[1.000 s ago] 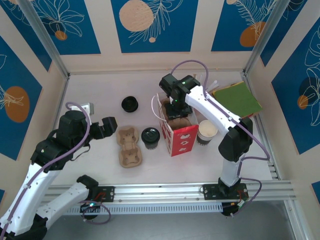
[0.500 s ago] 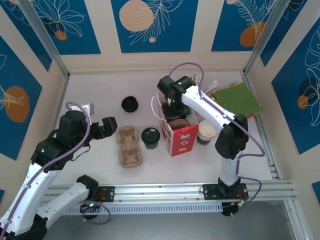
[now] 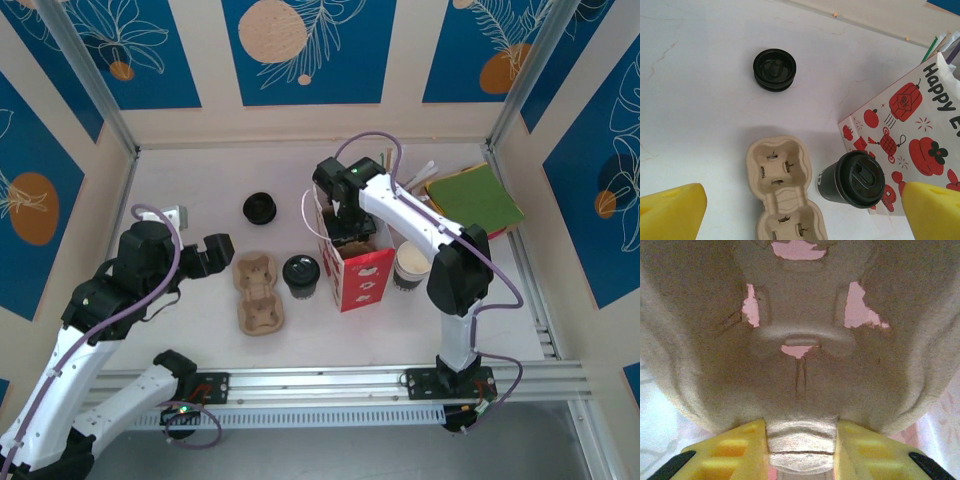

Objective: Pack the takeout coffee

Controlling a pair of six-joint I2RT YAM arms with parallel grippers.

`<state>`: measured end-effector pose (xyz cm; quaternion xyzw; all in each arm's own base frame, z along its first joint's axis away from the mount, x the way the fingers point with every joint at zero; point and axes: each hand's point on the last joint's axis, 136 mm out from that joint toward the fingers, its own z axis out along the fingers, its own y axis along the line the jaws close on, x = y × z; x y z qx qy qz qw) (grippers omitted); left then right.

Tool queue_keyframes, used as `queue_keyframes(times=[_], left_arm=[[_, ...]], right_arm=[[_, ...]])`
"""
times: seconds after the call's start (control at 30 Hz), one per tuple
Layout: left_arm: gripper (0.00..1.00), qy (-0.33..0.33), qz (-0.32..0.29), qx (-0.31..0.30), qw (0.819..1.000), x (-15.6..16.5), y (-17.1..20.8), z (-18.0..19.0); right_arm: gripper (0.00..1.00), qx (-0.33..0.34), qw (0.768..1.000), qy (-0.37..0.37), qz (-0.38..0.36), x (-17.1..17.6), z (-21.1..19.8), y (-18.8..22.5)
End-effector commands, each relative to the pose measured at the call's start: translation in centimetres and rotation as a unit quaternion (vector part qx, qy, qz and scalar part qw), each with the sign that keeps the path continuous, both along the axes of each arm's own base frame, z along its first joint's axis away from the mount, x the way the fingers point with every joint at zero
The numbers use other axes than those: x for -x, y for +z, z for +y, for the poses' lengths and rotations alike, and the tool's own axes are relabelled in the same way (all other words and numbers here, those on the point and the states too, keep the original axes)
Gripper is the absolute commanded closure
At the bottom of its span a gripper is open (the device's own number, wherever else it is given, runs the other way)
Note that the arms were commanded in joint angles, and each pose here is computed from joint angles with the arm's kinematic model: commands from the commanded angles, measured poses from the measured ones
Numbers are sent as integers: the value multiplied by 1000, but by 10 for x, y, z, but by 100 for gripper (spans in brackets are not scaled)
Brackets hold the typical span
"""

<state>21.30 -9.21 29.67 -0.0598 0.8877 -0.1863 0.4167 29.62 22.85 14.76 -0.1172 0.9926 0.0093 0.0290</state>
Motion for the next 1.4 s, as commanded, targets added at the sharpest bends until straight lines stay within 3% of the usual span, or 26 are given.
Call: queue_keyframes(times=[0.0, 0.87, 1.37], left_arm=[[0, 7, -12, -7, 1000, 0, 6, 6], [0, 7, -10, -7, 1000, 0, 5, 6], [0, 11, -14, -5, 1000, 2, 5, 8]], right_arm=[[66, -6, 1000, -2, 21, 5, 1, -11], [66, 6, 999, -10, 48, 15, -4, -42], [66, 9, 999, -14, 51, 23, -8, -35]])
